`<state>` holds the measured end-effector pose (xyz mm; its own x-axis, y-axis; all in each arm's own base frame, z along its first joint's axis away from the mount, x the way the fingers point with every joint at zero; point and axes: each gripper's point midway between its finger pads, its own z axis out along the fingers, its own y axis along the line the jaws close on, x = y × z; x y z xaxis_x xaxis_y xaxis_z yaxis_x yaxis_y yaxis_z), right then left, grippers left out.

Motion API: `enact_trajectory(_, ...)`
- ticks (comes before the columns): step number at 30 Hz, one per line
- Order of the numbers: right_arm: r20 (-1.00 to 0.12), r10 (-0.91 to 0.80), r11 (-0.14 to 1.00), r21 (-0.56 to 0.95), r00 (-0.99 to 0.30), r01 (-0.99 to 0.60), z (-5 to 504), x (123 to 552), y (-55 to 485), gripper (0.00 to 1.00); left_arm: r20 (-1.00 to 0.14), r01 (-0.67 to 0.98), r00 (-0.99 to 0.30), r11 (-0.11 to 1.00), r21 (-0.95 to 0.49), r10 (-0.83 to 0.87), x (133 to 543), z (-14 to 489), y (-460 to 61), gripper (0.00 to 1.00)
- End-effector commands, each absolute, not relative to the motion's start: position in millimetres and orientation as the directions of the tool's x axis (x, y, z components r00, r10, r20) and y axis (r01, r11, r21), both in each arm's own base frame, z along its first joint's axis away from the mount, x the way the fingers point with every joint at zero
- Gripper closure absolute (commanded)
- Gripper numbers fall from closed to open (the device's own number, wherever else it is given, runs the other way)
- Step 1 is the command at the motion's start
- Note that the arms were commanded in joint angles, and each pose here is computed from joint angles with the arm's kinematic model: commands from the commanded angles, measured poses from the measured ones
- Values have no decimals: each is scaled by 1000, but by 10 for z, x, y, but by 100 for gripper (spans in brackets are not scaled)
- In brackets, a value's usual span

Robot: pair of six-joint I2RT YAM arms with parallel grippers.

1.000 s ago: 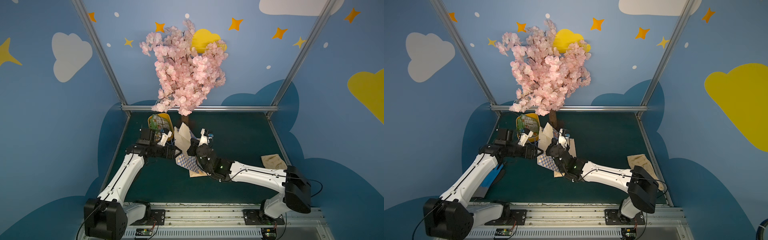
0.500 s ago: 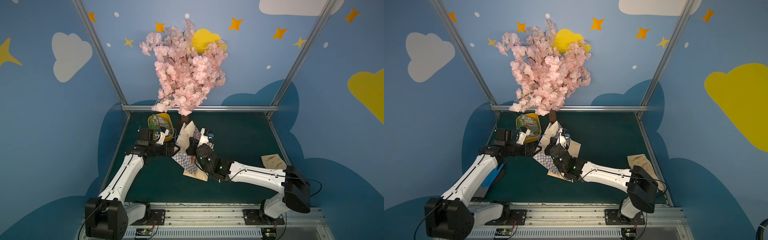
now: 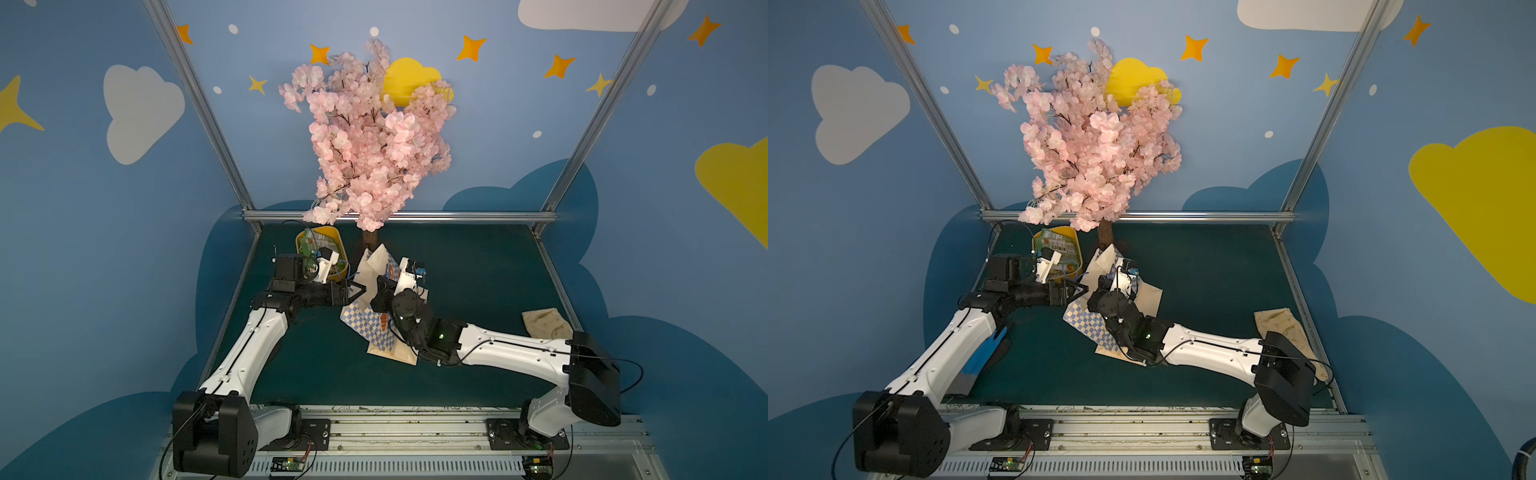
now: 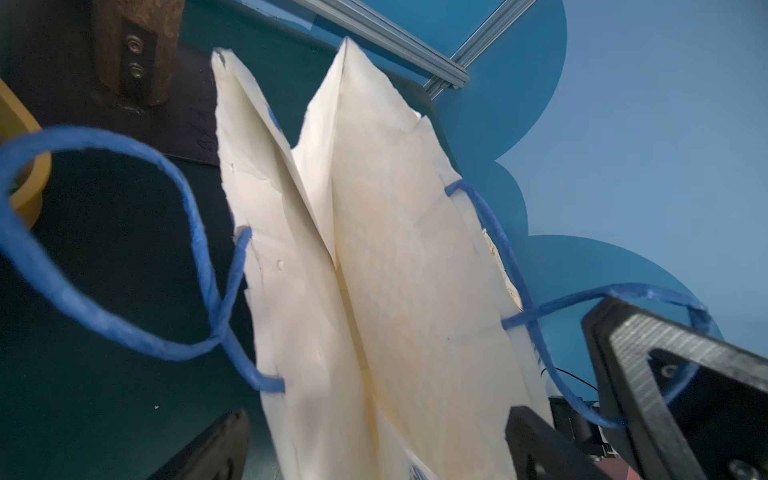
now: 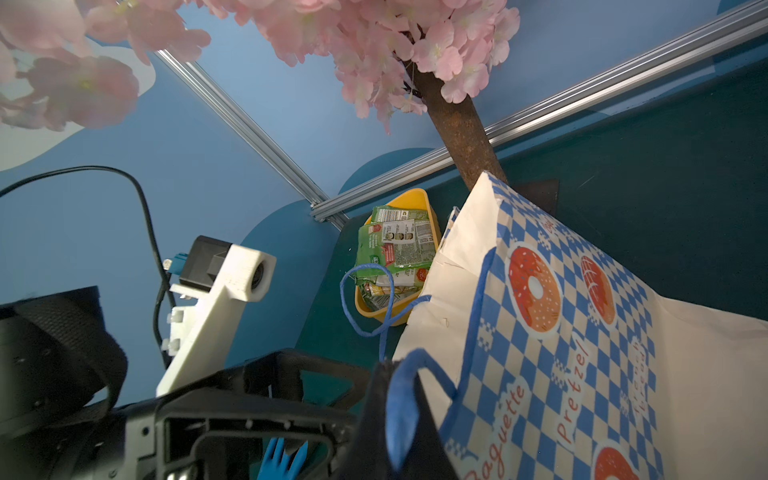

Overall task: Place the condiment packets inside the bag
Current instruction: Open the paper bag.

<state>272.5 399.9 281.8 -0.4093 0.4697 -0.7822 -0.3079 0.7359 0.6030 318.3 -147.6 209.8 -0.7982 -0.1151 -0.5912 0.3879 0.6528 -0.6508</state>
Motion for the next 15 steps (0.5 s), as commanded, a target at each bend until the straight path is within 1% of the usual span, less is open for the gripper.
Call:
enact_trajectory(1, -762, 505, 699, 636, -404, -327, 2942, 2694, 4069, 100, -604, 358, -786, 697, -621, -134, 3283, 2013, -1393, 1)
enact_trajectory(3, -763, 506, 698, 636, -403, -327, 2941, 2688, 4066, 100, -599, 338, -788, 714, -612, -141, 3318, 1951, -1358, 3)
enact_trajectory(5, -763, 506, 697, 637, -403, -330, 2944, 2682, 4072, 100, -586, 329, -799, 717, -615, -136, 3333, 1880, -1368, 8)
enact_trajectory(11, -763, 507, 695, 637, -401, -333, 2939, 2686, 4089, 100, -511, 294, -854, 723, -625, -95, 3342, 1617, -1435, 35)
enact_trajectory(12, -763, 506, 695, 637, -402, -334, 2935, 2683, 4091, 100, -495, 288, -865, 726, -625, -83, 3335, 1568, -1453, 38)
enact_trajectory(15, -767, 504, 698, 633, -398, -335, 2944, 2684, 4074, 100, -461, 291, -887, 729, -620, -38, 3324, 1463, -1536, 42)
